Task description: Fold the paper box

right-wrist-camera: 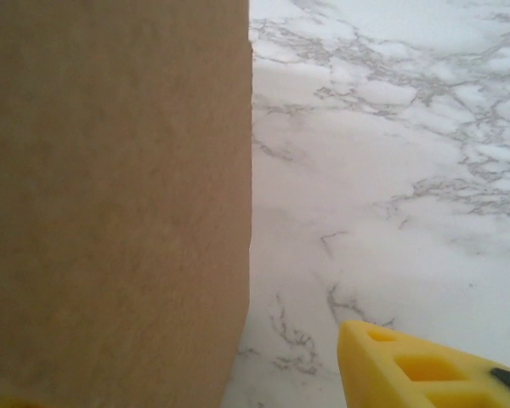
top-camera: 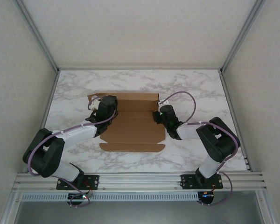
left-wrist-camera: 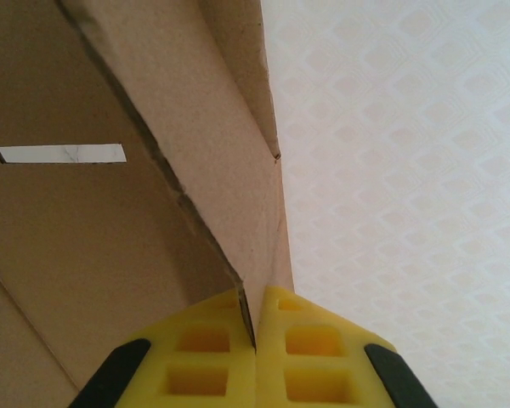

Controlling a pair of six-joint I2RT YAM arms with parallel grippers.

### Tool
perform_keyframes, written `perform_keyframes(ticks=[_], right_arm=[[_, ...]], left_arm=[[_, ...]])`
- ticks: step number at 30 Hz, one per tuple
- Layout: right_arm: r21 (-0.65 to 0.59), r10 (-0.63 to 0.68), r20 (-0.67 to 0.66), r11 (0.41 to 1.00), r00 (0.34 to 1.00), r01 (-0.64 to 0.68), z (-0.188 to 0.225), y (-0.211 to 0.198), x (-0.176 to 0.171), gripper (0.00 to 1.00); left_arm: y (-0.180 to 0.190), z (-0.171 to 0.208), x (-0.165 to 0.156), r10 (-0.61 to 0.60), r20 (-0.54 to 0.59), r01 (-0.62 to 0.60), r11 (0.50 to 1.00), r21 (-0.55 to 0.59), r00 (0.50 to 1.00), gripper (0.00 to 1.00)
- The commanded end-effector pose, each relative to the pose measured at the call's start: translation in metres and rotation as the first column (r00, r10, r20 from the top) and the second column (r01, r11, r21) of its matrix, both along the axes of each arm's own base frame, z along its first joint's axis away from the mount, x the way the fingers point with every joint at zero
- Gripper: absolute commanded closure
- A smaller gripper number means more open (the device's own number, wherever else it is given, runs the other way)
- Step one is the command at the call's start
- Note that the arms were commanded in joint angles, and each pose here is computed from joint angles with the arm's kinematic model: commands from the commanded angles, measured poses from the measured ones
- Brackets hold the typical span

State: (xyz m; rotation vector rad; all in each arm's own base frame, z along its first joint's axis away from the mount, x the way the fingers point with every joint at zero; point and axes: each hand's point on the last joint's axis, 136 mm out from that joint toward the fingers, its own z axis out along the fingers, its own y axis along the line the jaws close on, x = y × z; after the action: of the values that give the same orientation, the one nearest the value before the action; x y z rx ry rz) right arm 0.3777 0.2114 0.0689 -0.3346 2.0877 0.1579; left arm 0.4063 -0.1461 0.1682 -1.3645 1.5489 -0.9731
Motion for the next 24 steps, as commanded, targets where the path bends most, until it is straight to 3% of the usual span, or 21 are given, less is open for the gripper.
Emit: perform_keyframes(ticks=[1, 8, 11, 19, 24], right_arm=[[-0.033, -0.047, 0.038, 0.998, 0.998, 0.048, 0.003, -0.001, 0.008, 0.47], [-0.017, -0.046, 0.111, 0.999, 0.993, 0.048, 0.008, 0.002, 0.014, 0.56], [0.002, -0.030, 0.213, 1.000, 0.977, 0.030, 0.016, 0.002, 0.012, 0.58], [0.002, -0.036, 0.205, 0.999, 0.978, 0.036, 0.008, 0.001, 0.012, 0.60], [0.001, -0.050, 0.201, 0.999, 0.978, 0.051, 0.008, 0.000, 0.014, 0.72]], left_arm=[[0.013, -0.060, -0.024, 0.033, -0.212, -0.006, 0.992, 0.127, 0.977, 1.00], [0.011, -0.060, -0.023, 0.036, -0.219, -0.007, 0.991, 0.133, 0.975, 1.00], [0.011, -0.060, -0.023, 0.037, -0.223, -0.006, 0.990, 0.137, 0.974, 1.00], [0.008, -0.061, -0.023, 0.028, -0.225, 0.002, 0.991, 0.131, 0.974, 1.00], [0.002, -0.067, -0.027, 0.012, -0.242, 0.020, 0.992, 0.128, 0.970, 1.00]])
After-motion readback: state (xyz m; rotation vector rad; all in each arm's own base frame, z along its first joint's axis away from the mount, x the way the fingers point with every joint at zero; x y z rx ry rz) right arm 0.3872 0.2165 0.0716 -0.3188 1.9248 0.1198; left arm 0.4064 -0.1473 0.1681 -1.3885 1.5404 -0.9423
